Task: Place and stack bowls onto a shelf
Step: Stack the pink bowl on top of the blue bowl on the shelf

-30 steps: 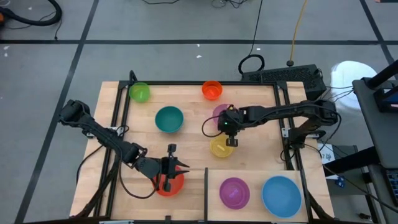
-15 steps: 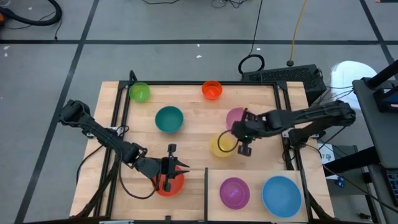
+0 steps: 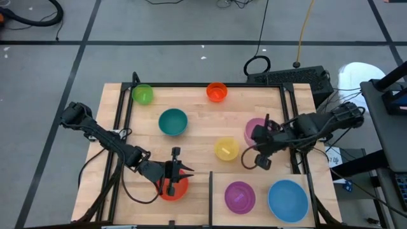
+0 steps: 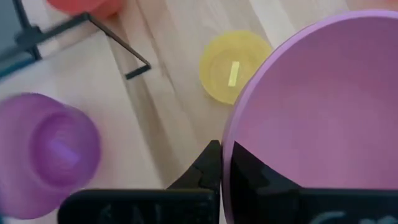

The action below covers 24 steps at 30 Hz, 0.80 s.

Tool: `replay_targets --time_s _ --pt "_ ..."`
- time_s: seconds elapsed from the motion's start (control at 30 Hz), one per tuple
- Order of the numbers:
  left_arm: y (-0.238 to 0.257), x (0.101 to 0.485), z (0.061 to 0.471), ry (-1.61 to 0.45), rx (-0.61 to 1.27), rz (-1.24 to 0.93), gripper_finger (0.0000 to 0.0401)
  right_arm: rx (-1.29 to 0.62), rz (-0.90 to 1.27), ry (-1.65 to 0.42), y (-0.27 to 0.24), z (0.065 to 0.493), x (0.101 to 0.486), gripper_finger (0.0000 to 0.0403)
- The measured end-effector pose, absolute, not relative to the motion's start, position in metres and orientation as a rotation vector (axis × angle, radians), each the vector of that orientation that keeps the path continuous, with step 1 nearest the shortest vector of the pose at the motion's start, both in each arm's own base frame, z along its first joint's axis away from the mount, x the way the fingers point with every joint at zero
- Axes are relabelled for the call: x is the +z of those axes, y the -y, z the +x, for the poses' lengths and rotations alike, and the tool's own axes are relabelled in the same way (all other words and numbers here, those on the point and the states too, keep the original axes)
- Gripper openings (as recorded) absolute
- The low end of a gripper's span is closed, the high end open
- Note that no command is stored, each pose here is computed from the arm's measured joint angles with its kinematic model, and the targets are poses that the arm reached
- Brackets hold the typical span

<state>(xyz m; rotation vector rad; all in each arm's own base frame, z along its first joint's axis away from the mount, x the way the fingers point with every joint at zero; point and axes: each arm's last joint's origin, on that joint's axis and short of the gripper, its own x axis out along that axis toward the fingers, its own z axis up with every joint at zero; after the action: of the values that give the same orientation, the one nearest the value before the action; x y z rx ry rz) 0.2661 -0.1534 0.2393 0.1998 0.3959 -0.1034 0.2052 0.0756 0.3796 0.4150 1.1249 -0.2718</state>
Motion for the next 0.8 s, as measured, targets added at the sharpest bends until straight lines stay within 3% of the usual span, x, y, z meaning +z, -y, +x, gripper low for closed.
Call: replay_targets --time_s 0.6,0.8 --pt "0.153 0.239 0.266 -0.395 -0.102 0.195 0.0076 -0.13 0.621 -1.13 -0.139 0.202 0.456 0.0002" --pt "0.153 0.239 0.266 -0.396 -0.103 0.196 0.0076 -0.083 0.678 -1.137 -0.165 0.199 0.465 0.0002"
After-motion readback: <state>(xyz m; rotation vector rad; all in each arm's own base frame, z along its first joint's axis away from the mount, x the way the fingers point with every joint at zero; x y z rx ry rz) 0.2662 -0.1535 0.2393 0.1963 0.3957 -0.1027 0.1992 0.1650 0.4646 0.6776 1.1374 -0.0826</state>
